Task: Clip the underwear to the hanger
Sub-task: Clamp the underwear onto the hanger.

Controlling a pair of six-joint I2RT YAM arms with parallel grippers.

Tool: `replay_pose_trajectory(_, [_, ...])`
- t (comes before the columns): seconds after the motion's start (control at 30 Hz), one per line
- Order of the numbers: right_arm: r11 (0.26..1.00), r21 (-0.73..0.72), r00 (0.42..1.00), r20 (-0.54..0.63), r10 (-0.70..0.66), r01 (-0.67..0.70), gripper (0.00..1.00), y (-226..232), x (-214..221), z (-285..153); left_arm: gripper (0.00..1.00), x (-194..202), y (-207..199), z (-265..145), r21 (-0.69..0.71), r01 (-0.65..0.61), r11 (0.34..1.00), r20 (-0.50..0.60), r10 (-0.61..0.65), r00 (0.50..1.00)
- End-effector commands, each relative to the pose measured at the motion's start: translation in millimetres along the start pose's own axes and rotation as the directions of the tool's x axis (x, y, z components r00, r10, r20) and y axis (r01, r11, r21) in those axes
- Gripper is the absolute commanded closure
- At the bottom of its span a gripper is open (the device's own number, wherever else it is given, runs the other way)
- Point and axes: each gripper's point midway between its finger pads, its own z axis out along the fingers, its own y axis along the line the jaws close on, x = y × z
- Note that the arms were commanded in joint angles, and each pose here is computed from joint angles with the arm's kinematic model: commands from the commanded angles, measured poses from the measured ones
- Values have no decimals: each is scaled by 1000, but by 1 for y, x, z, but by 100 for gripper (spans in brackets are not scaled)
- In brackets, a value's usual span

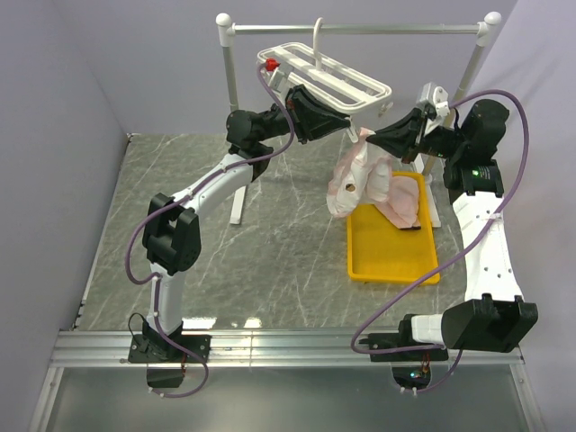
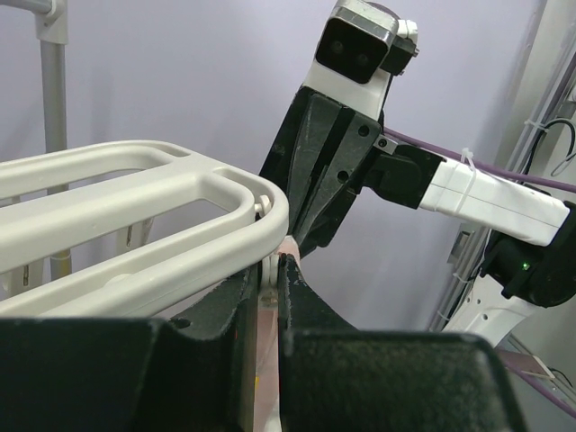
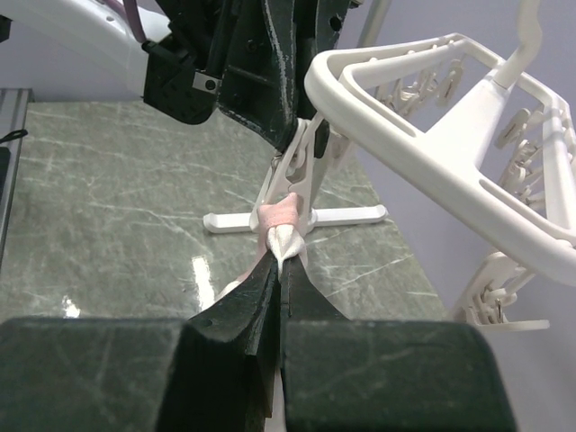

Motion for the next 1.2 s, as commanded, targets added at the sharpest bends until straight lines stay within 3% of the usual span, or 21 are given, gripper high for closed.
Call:
replay_pose_trajectory(0.0, [998, -25, 998, 18, -62, 63, 100, 10, -20, -1, 100, -22, -19, 6, 48, -94, 994, 29, 93, 995])
replay_pose_trajectory(0.2, [995, 41, 996, -20, -86, 87, 100, -4, -5, -1, 100, -27, -24, 7, 59, -101, 993, 35, 99, 994])
replay_pose_trajectory(0.6, [990, -7, 988, -62, -140, 139, 100, 7, 5, 3, 100, -39, -23, 13, 50, -110, 993, 49, 108, 993])
replay_pose_trajectory(1.17, [985, -10, 985, -33, -170, 169, 100, 6, -14, 12, 100, -25, -19, 13, 55, -77, 996, 32, 76, 997])
